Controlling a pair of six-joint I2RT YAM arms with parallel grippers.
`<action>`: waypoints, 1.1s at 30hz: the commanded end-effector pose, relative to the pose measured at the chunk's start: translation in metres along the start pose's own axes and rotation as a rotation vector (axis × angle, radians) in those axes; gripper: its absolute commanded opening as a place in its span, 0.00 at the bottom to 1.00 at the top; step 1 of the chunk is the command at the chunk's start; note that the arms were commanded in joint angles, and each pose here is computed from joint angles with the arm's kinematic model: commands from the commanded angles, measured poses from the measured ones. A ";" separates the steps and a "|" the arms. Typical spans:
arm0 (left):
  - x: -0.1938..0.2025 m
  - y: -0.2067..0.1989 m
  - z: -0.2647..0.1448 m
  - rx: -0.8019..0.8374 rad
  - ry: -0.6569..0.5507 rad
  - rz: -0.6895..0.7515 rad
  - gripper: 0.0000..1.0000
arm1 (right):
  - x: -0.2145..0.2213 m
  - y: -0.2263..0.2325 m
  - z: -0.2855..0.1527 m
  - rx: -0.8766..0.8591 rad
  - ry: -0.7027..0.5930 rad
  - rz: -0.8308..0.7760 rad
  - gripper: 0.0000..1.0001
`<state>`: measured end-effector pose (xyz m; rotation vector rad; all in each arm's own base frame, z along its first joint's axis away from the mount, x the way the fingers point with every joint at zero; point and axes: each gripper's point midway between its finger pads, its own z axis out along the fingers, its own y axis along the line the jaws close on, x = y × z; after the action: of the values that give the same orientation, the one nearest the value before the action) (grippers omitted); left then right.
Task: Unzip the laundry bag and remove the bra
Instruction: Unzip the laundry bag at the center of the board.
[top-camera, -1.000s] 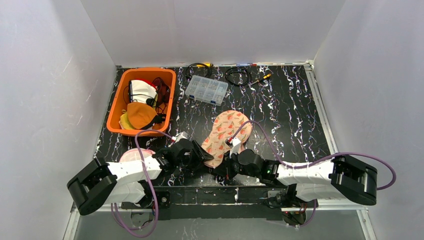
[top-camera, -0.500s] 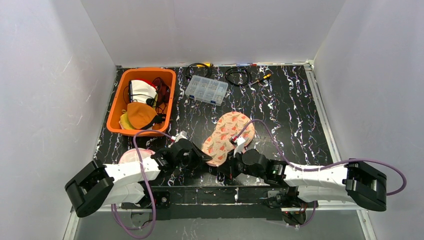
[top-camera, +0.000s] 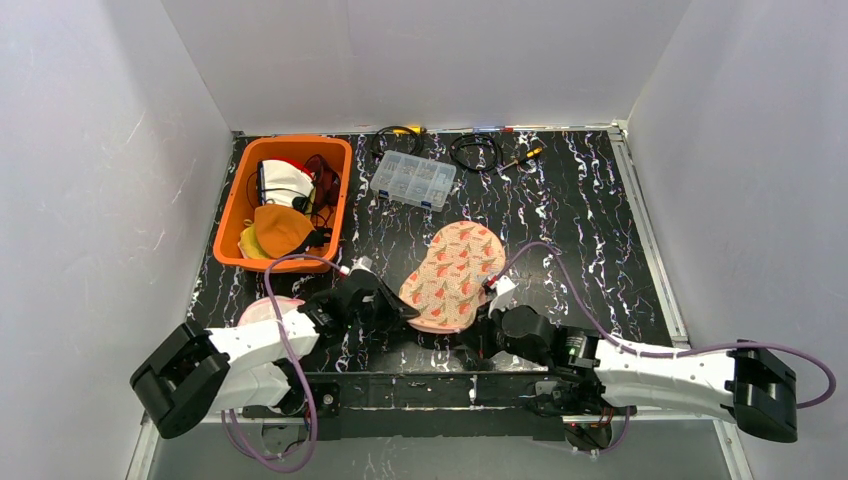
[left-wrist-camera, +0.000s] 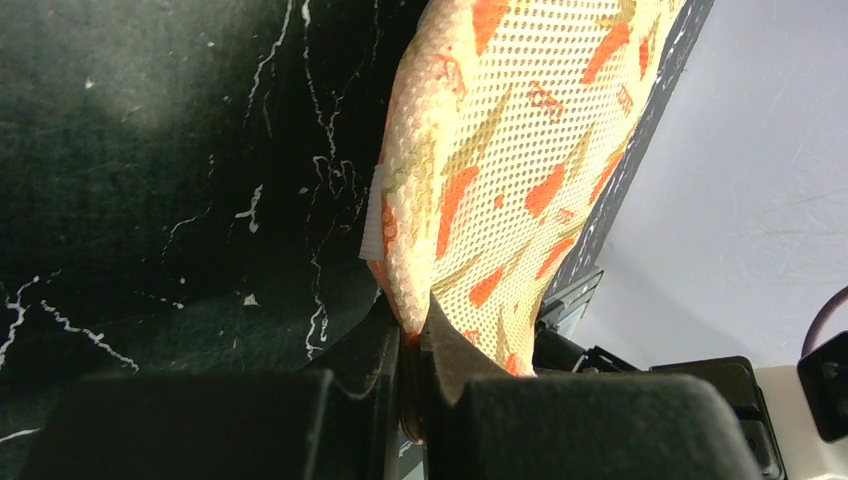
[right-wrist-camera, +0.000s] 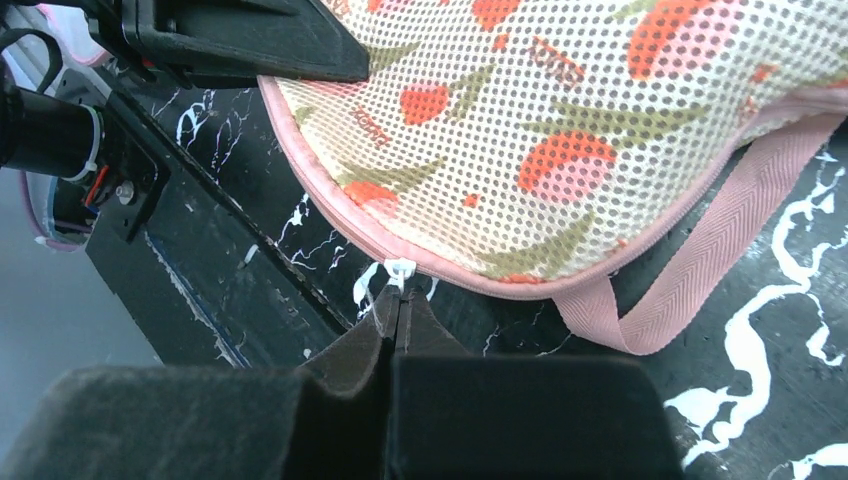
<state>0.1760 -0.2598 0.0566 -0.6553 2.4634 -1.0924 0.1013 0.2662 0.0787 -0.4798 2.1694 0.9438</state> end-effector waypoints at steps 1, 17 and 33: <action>-0.004 -0.001 0.000 -0.020 0.053 0.090 0.00 | 0.002 -0.018 -0.008 0.071 -0.021 0.003 0.01; -0.035 -0.031 0.031 -0.032 0.160 0.213 0.06 | 0.000 0.003 0.011 -0.005 0.000 -0.010 0.01; 0.002 0.009 -0.031 -0.045 0.080 0.094 0.85 | -0.022 0.051 0.051 -0.120 -0.011 -0.033 0.01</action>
<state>0.1656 -0.2392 0.0736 -0.4257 2.5641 -1.0844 0.1071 0.3045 0.0575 -0.5603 2.2181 0.9199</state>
